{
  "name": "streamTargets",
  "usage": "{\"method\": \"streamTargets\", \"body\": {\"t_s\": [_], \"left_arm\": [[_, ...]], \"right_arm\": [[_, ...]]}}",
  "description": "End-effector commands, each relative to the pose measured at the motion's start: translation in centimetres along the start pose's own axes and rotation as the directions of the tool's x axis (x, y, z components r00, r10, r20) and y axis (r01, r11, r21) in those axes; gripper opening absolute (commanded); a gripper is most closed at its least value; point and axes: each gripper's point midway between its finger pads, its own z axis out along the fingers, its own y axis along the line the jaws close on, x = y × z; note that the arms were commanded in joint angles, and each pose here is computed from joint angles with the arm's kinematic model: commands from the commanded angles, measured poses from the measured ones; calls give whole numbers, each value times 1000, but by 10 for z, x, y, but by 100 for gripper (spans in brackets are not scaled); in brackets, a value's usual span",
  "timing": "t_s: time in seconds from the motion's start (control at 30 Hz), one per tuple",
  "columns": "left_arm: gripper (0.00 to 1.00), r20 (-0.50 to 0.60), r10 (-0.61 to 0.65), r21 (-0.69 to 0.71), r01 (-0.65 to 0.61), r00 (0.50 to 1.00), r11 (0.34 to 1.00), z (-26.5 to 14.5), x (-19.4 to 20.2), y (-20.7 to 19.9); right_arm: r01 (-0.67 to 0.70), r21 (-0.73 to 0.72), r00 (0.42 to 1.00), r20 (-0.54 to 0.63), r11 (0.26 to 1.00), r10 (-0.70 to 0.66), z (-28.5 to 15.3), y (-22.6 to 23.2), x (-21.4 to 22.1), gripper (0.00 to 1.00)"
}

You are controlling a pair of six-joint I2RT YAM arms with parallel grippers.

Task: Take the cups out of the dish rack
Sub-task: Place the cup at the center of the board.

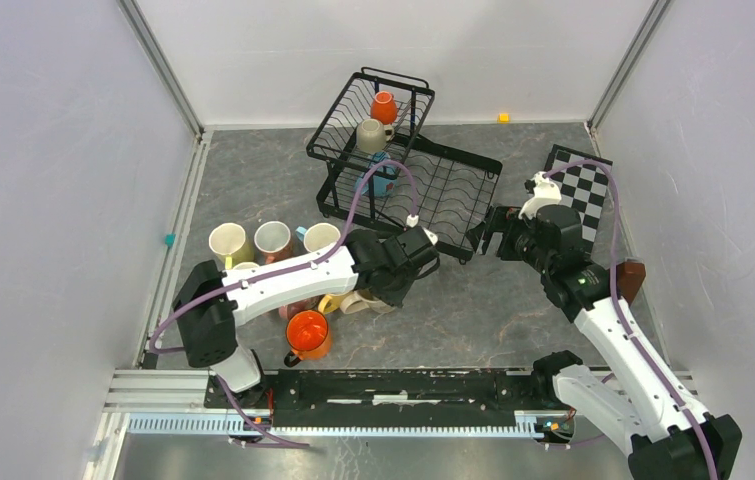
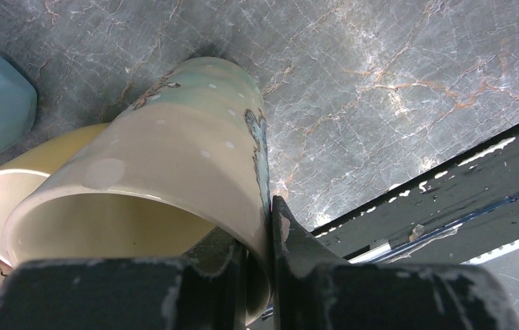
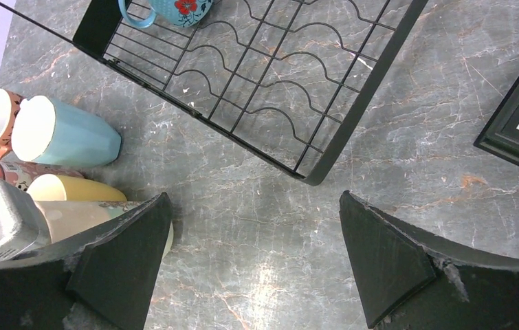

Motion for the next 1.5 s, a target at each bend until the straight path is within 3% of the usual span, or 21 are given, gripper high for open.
{"method": "streamTargets", "body": {"t_s": [0.0, 0.47, 0.57, 1.17, 1.47], "left_arm": [[2, 85, 53, -21, -51, 995, 998, -8, -26, 0], [3, 56, 69, -24, -67, 996, 997, 0, -22, -3], [7, 54, 68, -25, -67, 996, 997, 1, -22, -3], [47, 82, 56, -10, -56, 995, 998, -8, -28, -5], [87, 201, 5, 39, -13, 980, 999, -48, -48, -4]], "right_arm": [[9, -27, 999, 34, 1000, -8, 2, 5, -8, 98], [17, -22, 999, 33, 1000, -16, 2, 3, -6, 98], [16, -24, 999, 30, 1000, -15, 3, 3, -6, 98], [22, -35, 1000, 23, 999, -21, 3, 4, -3, 98], [29, -61, 999, 35, 998, -27, 3, 10, -8, 98]]}}
